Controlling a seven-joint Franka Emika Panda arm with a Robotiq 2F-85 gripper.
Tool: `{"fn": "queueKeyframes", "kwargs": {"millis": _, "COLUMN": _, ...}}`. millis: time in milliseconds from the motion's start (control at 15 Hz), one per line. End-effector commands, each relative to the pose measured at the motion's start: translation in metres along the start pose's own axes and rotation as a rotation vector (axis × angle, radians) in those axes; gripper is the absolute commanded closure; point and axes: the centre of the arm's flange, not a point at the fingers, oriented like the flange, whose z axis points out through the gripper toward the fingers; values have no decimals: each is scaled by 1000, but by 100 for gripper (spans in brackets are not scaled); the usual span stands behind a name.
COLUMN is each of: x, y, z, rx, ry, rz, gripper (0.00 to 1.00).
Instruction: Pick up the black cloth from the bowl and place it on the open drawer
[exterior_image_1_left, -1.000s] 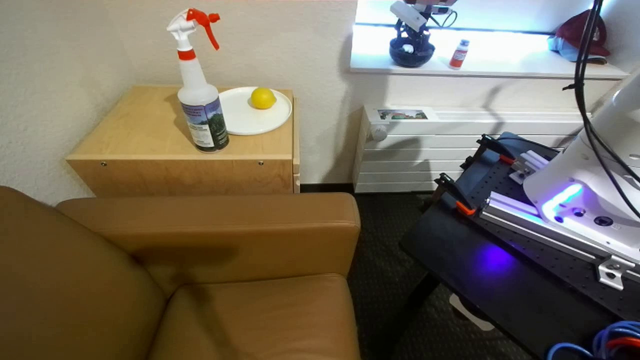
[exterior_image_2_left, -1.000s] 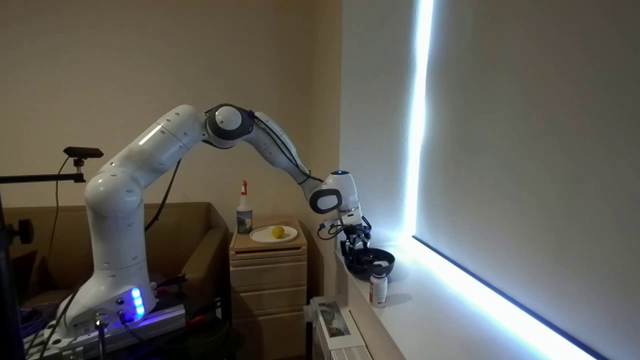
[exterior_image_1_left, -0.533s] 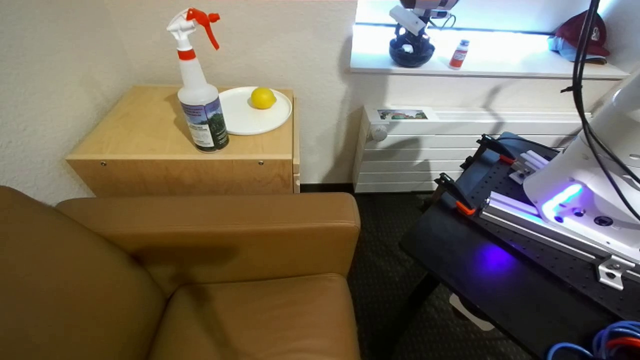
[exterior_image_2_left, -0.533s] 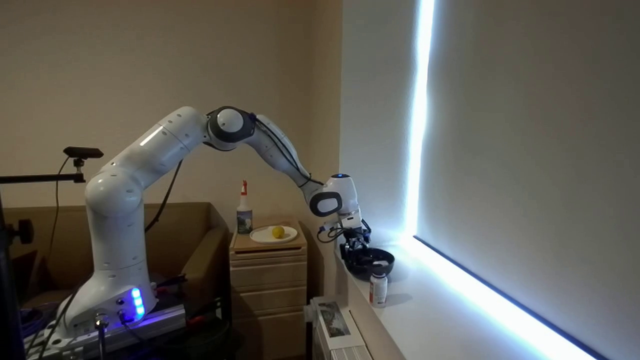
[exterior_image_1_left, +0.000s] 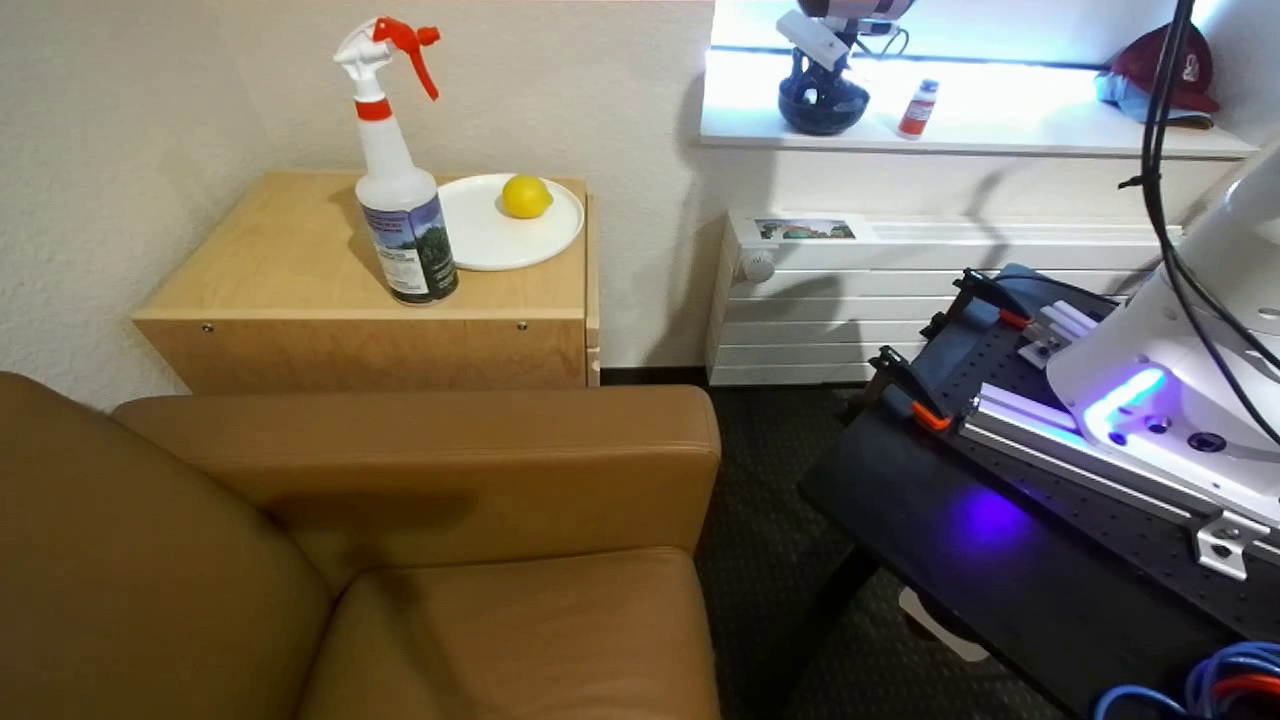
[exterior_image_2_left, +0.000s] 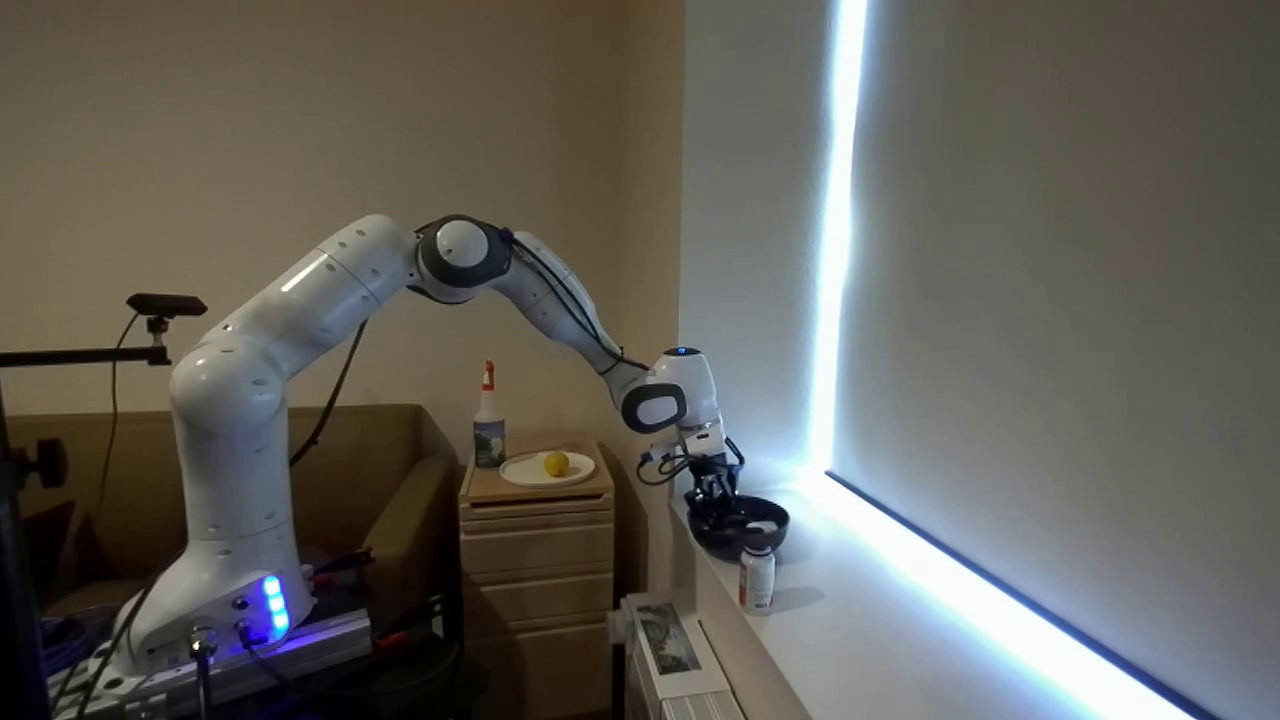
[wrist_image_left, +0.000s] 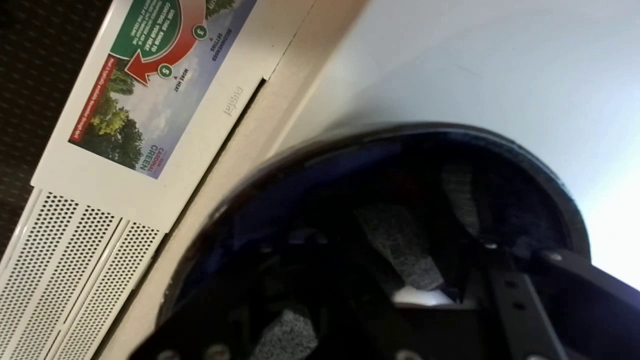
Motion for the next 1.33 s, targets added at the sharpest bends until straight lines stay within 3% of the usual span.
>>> {"fn": "queueKeyframes", "kwargs": {"millis": 0, "x": 3, "y": -3, "z": 3, "rx": -1, "ry": -14, "rz": 13, "gripper": 83}}
{"fn": "queueKeyframes", "kwargs": {"millis": 133, "x": 4, "y": -3, "z": 3, "rx": -4, "ry": -16, "rz": 16, "gripper": 98}}
{"fn": "queueKeyframes", "kwargs": {"millis": 267, "x": 9, "y": -4, "z": -1, "rx": -6, "ry": -18, "rz": 31, "gripper": 100}}
{"fn": "queueKeyframes", "kwargs": {"millis": 800, "x": 66, "y": -6, "z": -59, "rx": 52, "ry": -134, "rz": 152, "gripper": 98}}
{"fn": "queueKeyframes", "kwargs": {"millis": 1067, "x": 85, "y": -6, "z": -109, "rx": 150, "ry": -208, "rz": 110, "gripper": 98}}
{"fn": "queueKeyframes", "kwargs": {"millis": 1267, "x": 93, "y": -2, "z": -136, "rx": 133, "ry": -331, "rz": 4, "gripper": 98}}
